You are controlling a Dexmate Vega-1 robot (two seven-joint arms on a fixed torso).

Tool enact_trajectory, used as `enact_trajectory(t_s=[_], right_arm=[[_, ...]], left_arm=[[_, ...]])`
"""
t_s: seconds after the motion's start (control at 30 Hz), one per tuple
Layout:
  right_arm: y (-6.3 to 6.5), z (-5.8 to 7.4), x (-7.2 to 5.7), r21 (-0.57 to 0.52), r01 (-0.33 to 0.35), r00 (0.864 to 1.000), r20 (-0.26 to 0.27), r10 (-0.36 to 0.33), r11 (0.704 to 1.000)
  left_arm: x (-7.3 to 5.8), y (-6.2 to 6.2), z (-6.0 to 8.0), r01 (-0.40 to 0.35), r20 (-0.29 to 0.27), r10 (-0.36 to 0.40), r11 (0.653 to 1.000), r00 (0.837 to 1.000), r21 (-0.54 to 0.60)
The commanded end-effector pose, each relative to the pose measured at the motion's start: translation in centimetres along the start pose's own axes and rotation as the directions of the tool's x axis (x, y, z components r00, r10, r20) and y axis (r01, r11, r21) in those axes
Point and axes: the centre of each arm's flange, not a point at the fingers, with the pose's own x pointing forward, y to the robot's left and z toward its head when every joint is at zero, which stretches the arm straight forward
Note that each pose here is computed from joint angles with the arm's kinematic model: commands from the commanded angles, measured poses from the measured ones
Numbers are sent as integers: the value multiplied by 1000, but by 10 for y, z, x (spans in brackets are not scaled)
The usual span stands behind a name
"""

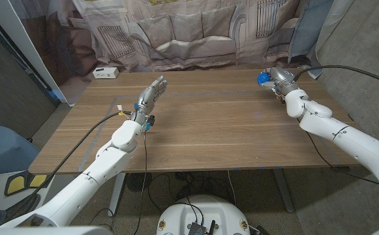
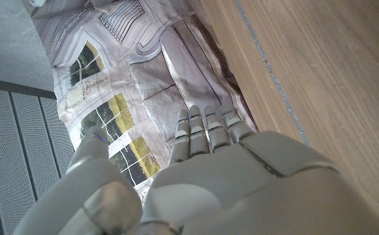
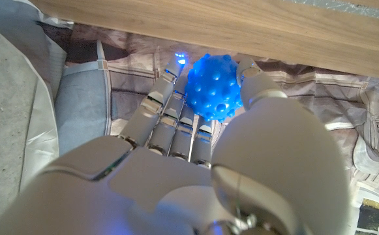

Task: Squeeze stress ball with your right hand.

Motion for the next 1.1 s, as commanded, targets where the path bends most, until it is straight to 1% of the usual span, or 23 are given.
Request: enact_trajectory(t_s=[0.03, 0.43, 0.6, 0.8, 1.1], right_arm=[[-10, 4, -9, 14, 70, 997, 24, -71, 997], [-11, 4, -12, 64, 123, 991, 43, -126, 990], [-11, 3, -14, 87, 153, 986, 60, -158, 984], [-10, 1, -17, 112, 198, 976, 72, -207, 974], [-11, -1, -19, 126, 212, 971, 87, -224, 969]], left_arm=[[1, 0, -1, 2, -1, -2, 1000, 1000, -2], [1, 1, -2, -7, -4, 7, 1000, 1000, -4], [3, 1, -3, -8, -5, 8, 1000, 1000, -8], [4, 0, -3, -6, -4, 6, 1000, 1000, -9], [5, -1, -4, -4, -6, 4, 1000, 1000, -11]])
